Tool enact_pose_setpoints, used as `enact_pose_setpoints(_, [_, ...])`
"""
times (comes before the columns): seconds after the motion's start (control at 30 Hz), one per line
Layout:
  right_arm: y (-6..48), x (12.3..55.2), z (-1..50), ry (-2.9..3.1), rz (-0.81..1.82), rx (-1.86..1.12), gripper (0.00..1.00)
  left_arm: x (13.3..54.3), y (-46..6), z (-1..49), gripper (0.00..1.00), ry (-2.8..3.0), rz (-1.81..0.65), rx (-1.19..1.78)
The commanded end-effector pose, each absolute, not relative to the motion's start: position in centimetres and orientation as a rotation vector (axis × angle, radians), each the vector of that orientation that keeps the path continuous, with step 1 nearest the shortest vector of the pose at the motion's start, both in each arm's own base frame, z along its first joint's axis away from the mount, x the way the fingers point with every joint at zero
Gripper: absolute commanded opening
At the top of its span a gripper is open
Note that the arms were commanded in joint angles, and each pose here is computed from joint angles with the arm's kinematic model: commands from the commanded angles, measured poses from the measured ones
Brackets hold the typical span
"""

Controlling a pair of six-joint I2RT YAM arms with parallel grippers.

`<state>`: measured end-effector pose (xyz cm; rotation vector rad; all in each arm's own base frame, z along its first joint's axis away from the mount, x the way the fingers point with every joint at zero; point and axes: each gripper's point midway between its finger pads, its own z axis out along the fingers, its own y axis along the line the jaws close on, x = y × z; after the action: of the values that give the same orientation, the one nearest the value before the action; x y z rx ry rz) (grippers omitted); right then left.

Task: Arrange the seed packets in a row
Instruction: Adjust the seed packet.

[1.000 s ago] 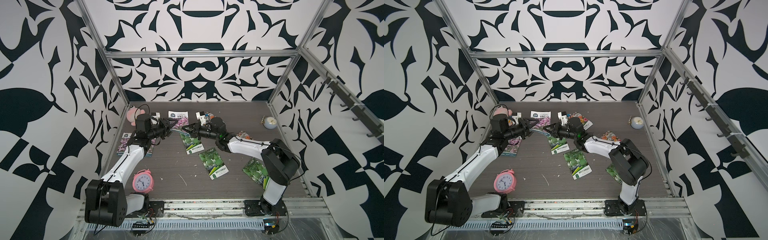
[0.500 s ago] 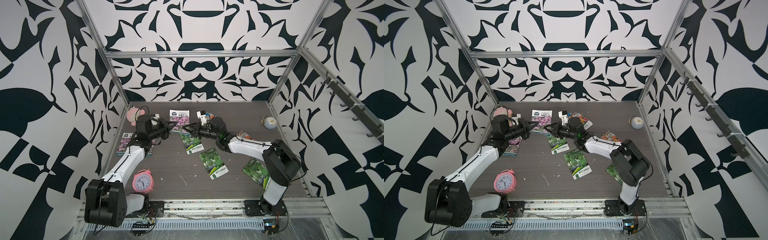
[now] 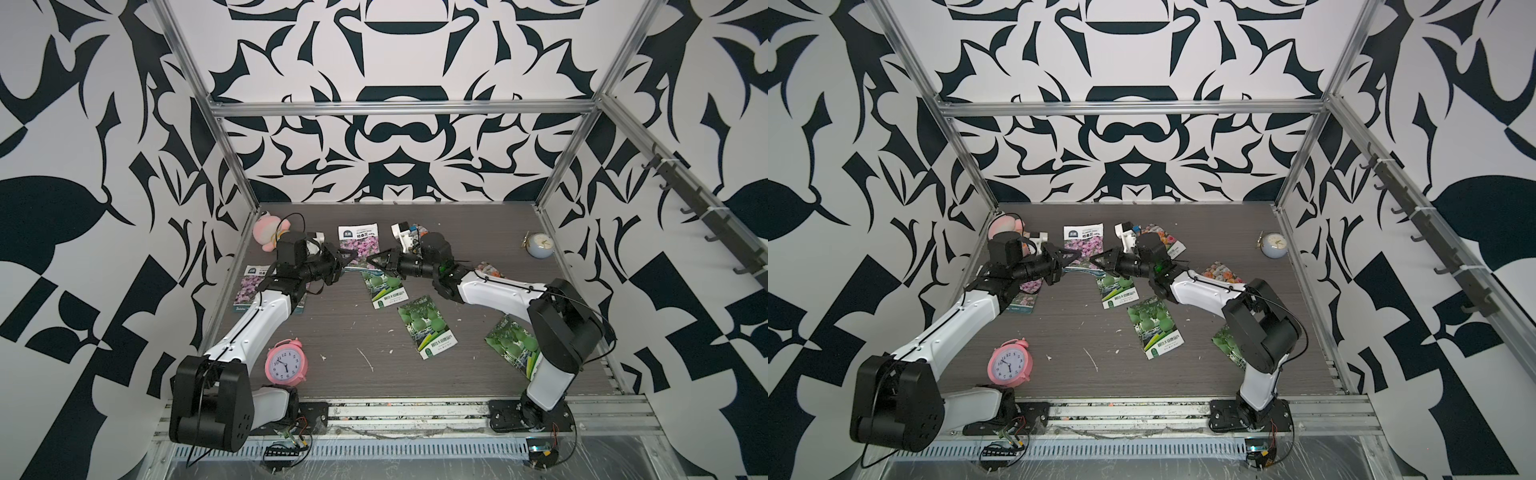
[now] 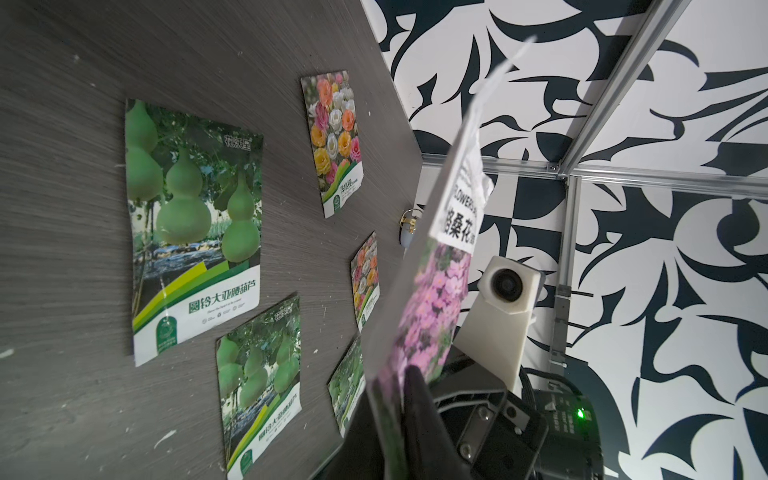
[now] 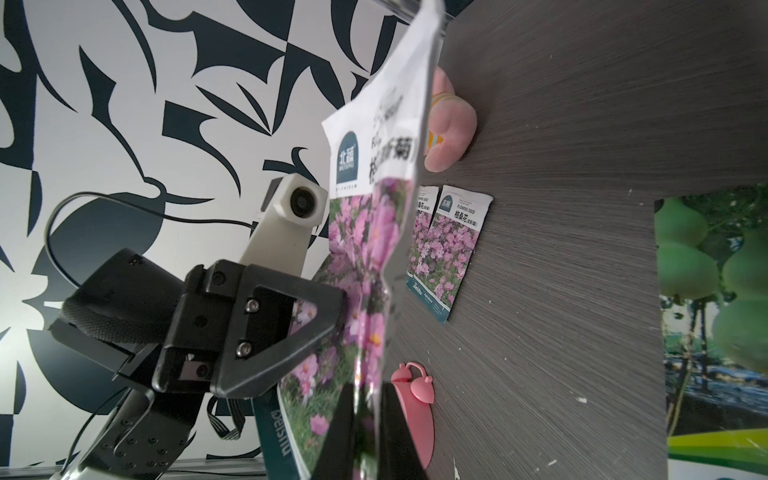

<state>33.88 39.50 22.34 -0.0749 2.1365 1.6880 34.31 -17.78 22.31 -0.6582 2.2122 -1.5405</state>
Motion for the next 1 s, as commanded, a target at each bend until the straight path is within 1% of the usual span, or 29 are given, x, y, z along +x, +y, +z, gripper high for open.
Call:
enact_pose_setpoints(0.0, [38.3,35.1,23.2,2.104,1.631,-0.102,0.0,34.1,-18.0,24.7,0.22,2.195,-1.554,-0.55])
enact_pose_setpoints(0.07, [38.4,34.9,23.5,2.097,1.649,-0.104,0.0,34.1,-18.0,24.5,0.27,2.199,-1.551,-0.547])
enact_pose_setpoints(0.13, [38.4,34.9,23.5,2.097,1.653,-0.108,0.0,34.2,-18.0,24.3,0.37,2.203,-1.547,-0.547])
enact_pose_setpoints(0.23, [38.4,34.8,23.3,2.101,1.654,-0.114,0.0,34.3,-18.2,24.3,0.57,2.202,-1.553,-0.539])
enact_pose_setpoints(0.3, [38.4,34.8,23.3,2.102,1.655,-0.115,0.0,34.3,-18.3,24.3,0.73,2.201,-1.552,-0.535])
enact_pose_setpoints(0.33, [38.4,34.8,23.2,2.101,1.656,-0.116,0.0,34.3,-18.3,24.4,0.79,2.199,-1.55,-0.532])
enact_pose_setpoints(0.4, [38.7,34.6,23.2,2.1,1.657,-0.13,0.0,34.2,-18.7,24.4,0.88,2.197,-1.55,-0.519])
enact_pose_setpoints(0.53, [39.1,34.3,23.6,2.079,1.68,-0.143,0.0,34.5,-20.0,23.5,0.99,2.225,-1.549,-0.501])
enact_pose_setpoints(0.7, [39.2,34.4,23.8,2.062,1.678,-0.126,0.0,34.8,-20.5,23.1,0.99,2.229,-1.543,-0.493])
enact_pose_setpoints(0.83, [38.6,34.5,22.1,2.114,1.568,-0.128,0.0,34.9,-20.5,23.4,0.99,2.22,-1.538,-0.491])
enact_pose_setpoints(0.97, [39.0,33.4,20.3,2.159,1.441,-0.244,0.0,35.5,-20.1,24.1,0.99,2.175,-1.533,-0.537])
